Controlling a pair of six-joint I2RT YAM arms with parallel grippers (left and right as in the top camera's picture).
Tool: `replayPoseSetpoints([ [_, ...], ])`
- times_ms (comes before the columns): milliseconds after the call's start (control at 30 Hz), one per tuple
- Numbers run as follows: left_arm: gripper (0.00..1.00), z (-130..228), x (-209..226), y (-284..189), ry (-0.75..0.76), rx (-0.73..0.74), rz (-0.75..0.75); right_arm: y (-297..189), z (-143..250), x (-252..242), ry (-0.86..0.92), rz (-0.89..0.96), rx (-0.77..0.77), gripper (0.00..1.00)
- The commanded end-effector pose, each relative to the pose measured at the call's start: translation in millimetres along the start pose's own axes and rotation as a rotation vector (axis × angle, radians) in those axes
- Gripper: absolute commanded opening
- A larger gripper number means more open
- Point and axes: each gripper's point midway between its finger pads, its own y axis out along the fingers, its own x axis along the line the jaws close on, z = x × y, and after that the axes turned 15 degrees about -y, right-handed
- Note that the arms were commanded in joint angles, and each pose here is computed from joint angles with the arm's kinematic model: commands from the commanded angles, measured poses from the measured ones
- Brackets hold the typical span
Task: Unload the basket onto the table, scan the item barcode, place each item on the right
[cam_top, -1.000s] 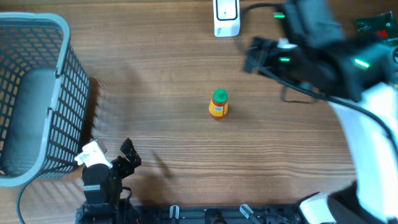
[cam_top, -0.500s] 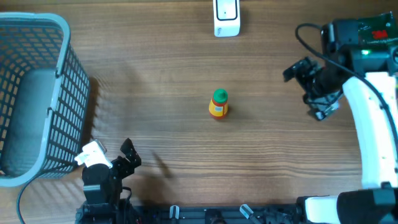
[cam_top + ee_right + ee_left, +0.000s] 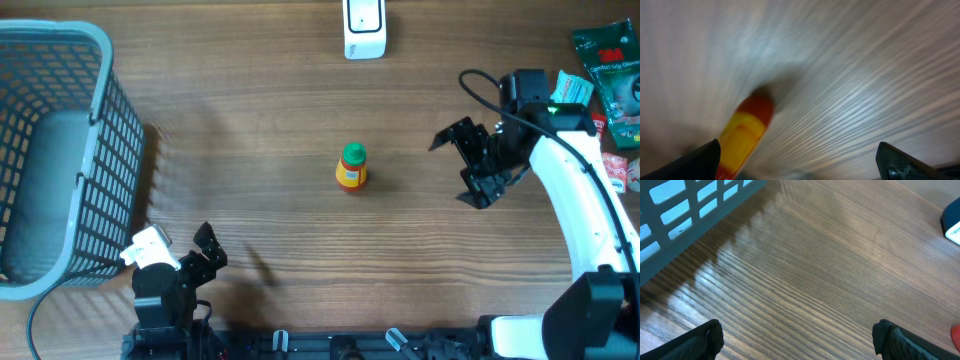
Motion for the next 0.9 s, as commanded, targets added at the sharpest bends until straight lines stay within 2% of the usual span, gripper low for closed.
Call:
replayPoseSetpoints([
  [0,1.00,-1,1,1,0.000,-0.010,-0.006,25,7,12,0.036,-0.075,0.157,1.00],
  [267,1.00,-1,1,1,0.000,-0.010,-0.006,63,13,14,0.045,-0.137,0.358,0.91],
  [633,1.00,-1,1,1,0.000,-0.010,-0.006,69,0,37,0.088,-0.229,0.341,1.00],
  [767,1.00,-1,1,1,0.000,-0.010,-0.006,88,7,50,0.090,-0.259,0.398,0.99],
  [867,1.00,-1,1,1,0.000,-0.010,-0.006,106,25,68,0.060,-0.336,0.523,0.99],
])
